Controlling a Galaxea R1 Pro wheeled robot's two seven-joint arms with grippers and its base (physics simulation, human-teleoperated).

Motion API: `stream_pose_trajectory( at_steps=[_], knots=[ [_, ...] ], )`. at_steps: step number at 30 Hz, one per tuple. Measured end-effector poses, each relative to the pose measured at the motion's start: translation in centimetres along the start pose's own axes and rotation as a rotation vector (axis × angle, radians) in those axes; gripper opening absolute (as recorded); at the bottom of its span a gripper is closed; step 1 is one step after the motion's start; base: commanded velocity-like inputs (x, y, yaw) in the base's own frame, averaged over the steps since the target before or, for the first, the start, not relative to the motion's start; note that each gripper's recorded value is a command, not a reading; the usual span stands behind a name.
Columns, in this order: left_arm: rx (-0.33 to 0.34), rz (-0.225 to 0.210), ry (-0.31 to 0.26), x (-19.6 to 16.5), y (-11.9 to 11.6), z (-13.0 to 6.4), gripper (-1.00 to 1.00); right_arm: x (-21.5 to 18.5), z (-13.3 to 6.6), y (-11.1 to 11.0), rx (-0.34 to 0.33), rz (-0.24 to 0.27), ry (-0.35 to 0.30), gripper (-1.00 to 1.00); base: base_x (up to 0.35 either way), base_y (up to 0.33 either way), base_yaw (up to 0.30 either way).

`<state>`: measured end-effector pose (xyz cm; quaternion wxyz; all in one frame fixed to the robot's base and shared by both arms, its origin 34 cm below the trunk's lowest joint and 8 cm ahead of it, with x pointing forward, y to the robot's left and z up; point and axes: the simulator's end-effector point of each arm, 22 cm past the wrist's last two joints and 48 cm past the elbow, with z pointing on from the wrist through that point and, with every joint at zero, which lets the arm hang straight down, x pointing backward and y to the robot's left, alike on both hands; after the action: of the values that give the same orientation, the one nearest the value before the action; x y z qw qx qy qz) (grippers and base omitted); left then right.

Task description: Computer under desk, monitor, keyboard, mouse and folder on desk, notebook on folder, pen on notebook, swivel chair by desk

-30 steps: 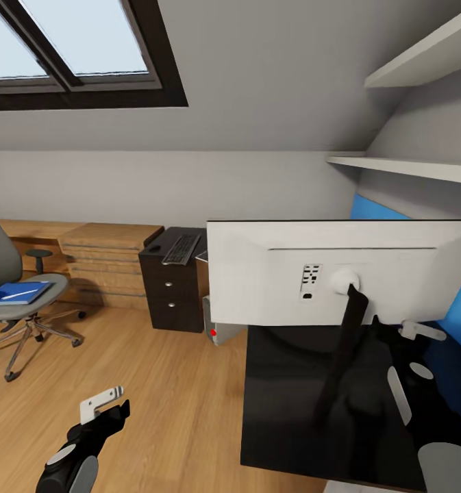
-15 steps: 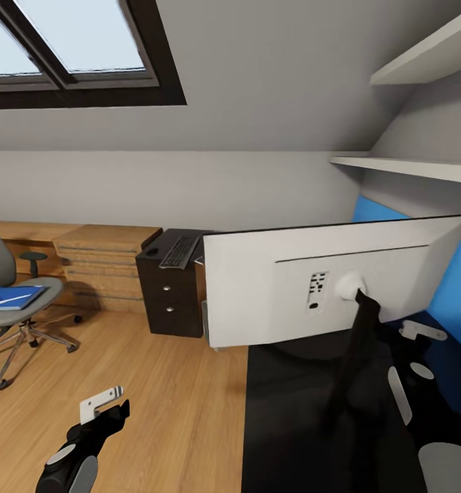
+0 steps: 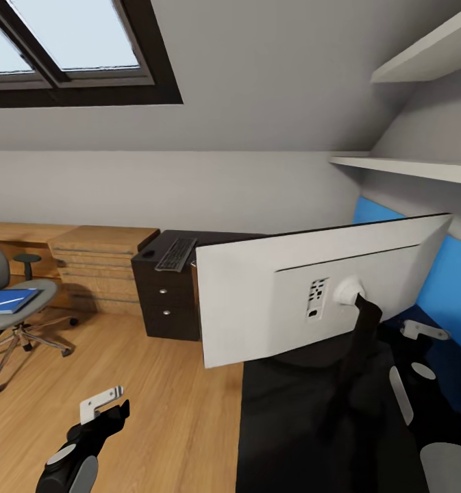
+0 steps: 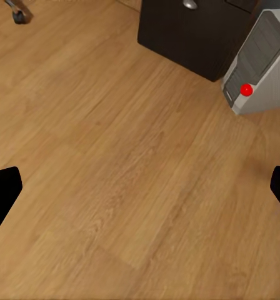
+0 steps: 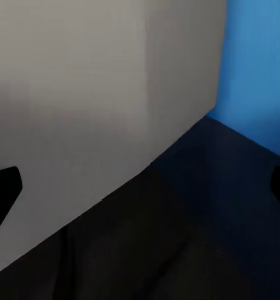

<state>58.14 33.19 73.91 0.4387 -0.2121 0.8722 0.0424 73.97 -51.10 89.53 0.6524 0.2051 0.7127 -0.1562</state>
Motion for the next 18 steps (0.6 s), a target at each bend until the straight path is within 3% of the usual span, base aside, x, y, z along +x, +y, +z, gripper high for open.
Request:
stream_pose_trajectory(
  at_steps=[11,18],
  knots=[
    [-0.008,0.018,-0.004,-0.07,0.16,0.01,1.00,-0.34,0.13,-0.49,0.005,-0.006,-0.008,1.00,-0.007,-0.050,0.000],
    [-0.006,0.019,0.000,0.04,0.10,0.05,1.00,-0.43,0.16,-0.69,0.011,-0.003,-0.011,1.00,-0.257,-0.001,0.000]
  ],
)
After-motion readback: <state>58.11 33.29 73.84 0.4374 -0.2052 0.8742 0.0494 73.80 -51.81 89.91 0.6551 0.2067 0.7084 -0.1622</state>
